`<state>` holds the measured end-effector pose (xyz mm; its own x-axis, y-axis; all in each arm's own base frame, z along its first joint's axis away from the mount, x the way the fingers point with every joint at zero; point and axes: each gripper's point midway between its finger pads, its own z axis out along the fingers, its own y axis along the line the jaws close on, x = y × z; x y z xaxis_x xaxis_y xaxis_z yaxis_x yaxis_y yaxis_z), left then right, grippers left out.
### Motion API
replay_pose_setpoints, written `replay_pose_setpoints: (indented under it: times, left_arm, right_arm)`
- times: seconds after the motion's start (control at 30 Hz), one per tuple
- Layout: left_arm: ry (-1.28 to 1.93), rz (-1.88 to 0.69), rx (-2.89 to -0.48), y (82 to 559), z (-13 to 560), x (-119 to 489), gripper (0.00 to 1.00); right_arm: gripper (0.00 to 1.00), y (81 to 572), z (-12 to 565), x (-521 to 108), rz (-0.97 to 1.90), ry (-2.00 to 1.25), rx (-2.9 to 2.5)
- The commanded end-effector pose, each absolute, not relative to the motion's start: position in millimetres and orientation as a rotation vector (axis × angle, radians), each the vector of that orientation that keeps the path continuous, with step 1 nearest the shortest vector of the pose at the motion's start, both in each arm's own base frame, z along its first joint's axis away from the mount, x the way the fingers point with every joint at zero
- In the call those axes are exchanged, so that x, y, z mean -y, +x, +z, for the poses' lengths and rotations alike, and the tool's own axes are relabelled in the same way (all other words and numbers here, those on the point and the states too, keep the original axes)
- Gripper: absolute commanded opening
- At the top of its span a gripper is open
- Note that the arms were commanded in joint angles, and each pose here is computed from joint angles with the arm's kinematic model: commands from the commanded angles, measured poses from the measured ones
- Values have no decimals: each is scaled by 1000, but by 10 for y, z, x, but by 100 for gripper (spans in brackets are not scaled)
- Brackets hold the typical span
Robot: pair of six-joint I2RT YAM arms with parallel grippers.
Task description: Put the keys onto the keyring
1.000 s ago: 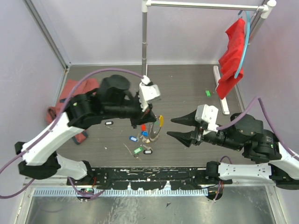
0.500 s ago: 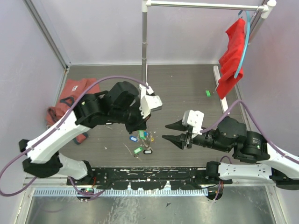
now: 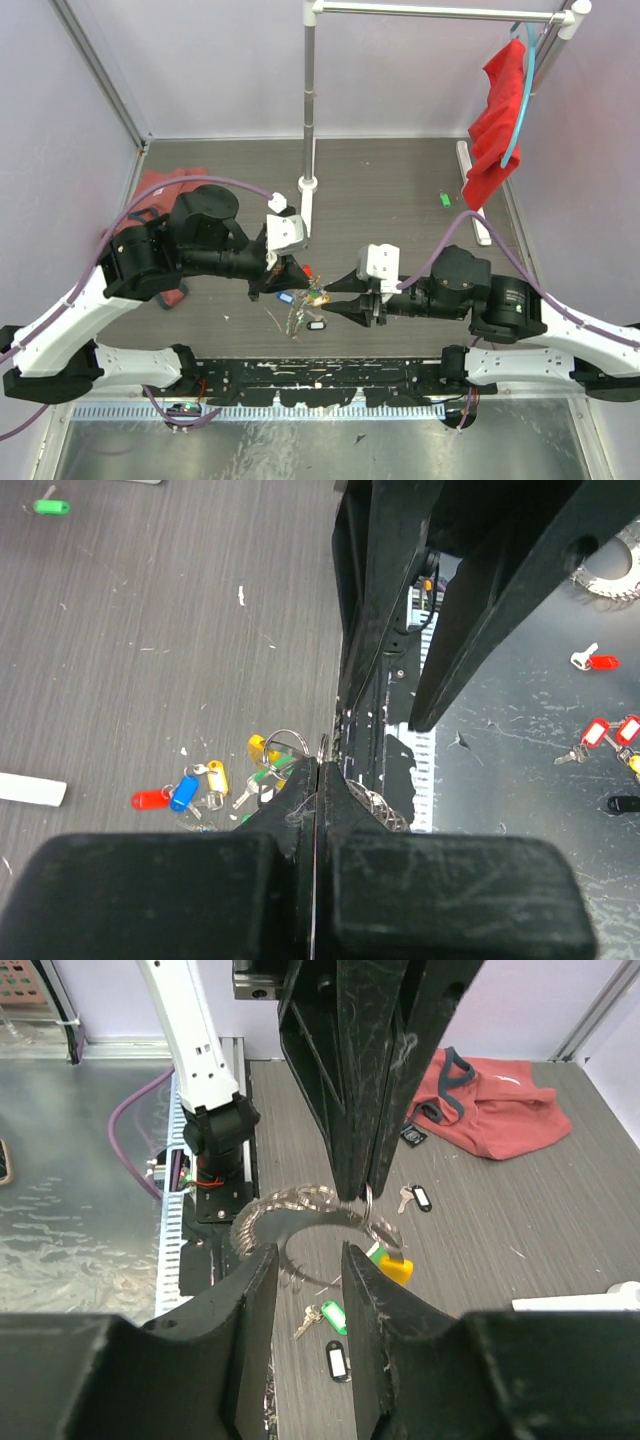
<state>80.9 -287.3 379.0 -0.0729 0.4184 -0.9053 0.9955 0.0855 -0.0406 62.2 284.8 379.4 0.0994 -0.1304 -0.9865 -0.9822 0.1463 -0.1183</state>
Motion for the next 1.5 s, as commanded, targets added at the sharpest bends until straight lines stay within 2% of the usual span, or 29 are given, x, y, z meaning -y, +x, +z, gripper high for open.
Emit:
replay_pose_setpoints:
  times: [0.0, 0.57, 1.07, 1.3, 1.47]
  left_arm:
    - [1456, -1007, -1535, 765, 3842, 2977, 0]
    - [1479, -1018, -1522, 726, 3818, 2961, 0]
    - [1544, -1094, -1461, 582, 3850, 2989, 0]
    - [1560, -1089, -1458, 574, 3832, 2990, 0]
    - [1566, -1082, -1459, 577, 3821, 2994, 0]
  right_arm:
    - [38, 593, 4138, -2951, 1020, -1166, -1183]
    - [36, 773, 4239, -2790, 955, -1037, -1214]
    - [36, 621, 4039, -2955, 983, -1209, -1257]
    - [21, 624, 4035, -2962, 978, -1216, -1258]
    - [5, 634, 4061, -2948, 972, -1208, -1251]
